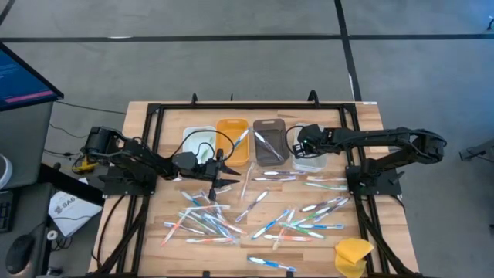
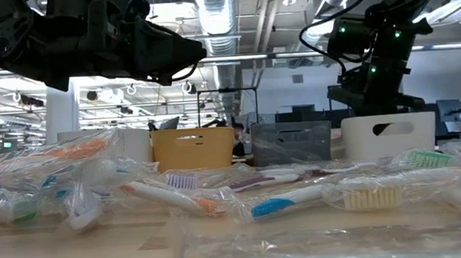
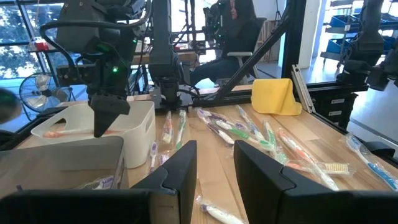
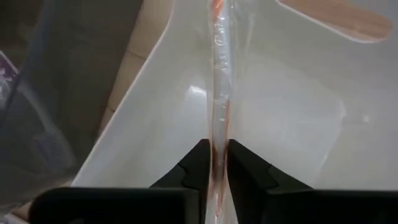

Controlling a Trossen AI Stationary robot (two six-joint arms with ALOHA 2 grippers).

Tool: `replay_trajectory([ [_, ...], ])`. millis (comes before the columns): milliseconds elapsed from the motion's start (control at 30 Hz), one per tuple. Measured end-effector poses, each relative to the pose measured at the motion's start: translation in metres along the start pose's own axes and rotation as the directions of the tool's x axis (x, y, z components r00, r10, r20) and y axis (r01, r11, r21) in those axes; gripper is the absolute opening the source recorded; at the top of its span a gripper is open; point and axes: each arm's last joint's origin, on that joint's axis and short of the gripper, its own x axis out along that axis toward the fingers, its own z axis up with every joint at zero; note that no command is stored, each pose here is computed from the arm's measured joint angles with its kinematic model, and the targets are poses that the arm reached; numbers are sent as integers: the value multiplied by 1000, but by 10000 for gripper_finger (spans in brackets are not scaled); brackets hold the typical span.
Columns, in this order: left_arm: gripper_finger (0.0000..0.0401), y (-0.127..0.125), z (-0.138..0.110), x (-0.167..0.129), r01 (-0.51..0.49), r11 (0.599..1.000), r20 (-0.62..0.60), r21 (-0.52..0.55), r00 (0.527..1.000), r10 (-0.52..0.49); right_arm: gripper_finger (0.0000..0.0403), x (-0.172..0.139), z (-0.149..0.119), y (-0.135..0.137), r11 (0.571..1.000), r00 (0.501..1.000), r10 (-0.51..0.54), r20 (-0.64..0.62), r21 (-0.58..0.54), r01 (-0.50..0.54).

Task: Pick & Place Toothbrushes
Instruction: Put the orange toothbrush into the right white bin, then put the purple toothbrush into the black transparent bin

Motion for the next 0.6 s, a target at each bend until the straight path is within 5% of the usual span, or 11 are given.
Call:
replay_trajectory([
  [300,102,0,0,0,0,1000,0,0,1000,0,93,0,0,0,1000,1000,-2,-2,-4,2],
  [600,102,0,0,0,0,1000,0,0,1000,0,188,-1,1,0,999,1000,4,5,-33,-4],
])
